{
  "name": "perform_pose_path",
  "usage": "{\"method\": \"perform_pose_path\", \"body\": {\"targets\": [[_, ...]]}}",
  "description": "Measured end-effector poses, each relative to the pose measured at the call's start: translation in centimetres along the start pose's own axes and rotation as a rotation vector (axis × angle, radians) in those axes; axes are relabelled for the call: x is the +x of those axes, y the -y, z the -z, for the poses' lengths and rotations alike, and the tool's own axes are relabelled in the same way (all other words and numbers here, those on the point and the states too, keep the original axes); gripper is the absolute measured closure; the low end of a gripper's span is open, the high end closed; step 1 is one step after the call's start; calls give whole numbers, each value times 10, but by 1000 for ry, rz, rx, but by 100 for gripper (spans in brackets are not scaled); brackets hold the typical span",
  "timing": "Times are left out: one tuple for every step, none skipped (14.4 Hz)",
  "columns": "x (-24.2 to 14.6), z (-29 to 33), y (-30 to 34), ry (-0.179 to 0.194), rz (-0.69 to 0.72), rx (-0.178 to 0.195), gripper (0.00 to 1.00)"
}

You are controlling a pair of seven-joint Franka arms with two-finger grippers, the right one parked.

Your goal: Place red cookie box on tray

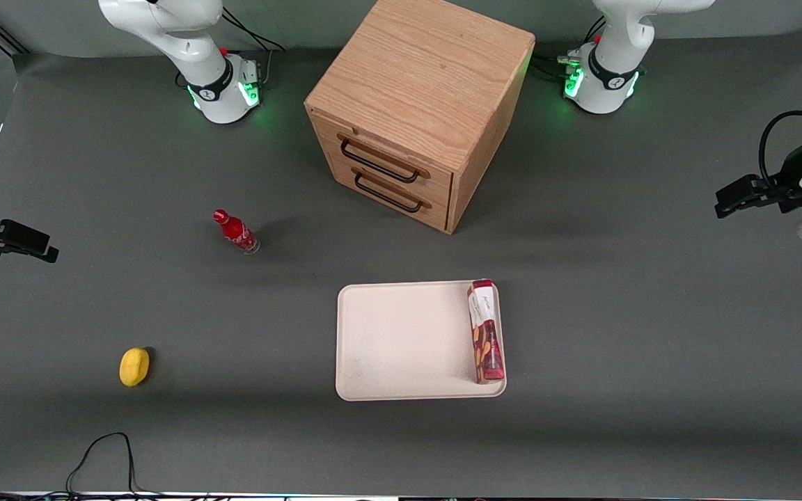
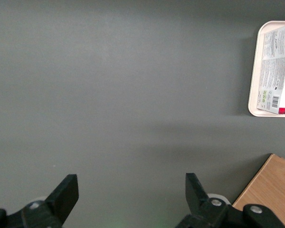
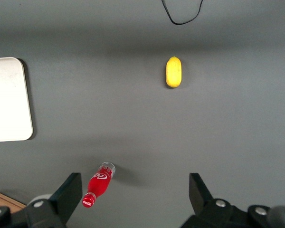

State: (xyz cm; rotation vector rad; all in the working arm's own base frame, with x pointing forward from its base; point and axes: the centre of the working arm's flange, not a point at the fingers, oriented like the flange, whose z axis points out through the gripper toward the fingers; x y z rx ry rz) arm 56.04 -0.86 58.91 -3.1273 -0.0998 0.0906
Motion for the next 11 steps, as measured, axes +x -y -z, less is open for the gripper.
{"method": "perform_pose_path", "body": {"targets": [[-1, 0, -1, 5, -2, -1, 0], [-1, 0, -2, 5, -5, -1, 0], [-1, 0, -3, 5, -7, -2, 0], [-1, 1, -4, 5, -12, -2, 0], [-1, 1, -4, 5, -19, -2, 0], [-1, 1, -4, 6, -29, -2, 0], [-2, 1, -4, 8, -34, -2, 0], [-2, 1, -4, 9, -37, -2, 0], [-2, 1, -3, 10, -37, -1, 0], [-2, 1, -3, 11, -39, -2, 0], [-2, 1, -4, 11, -42, -2, 0]]}}
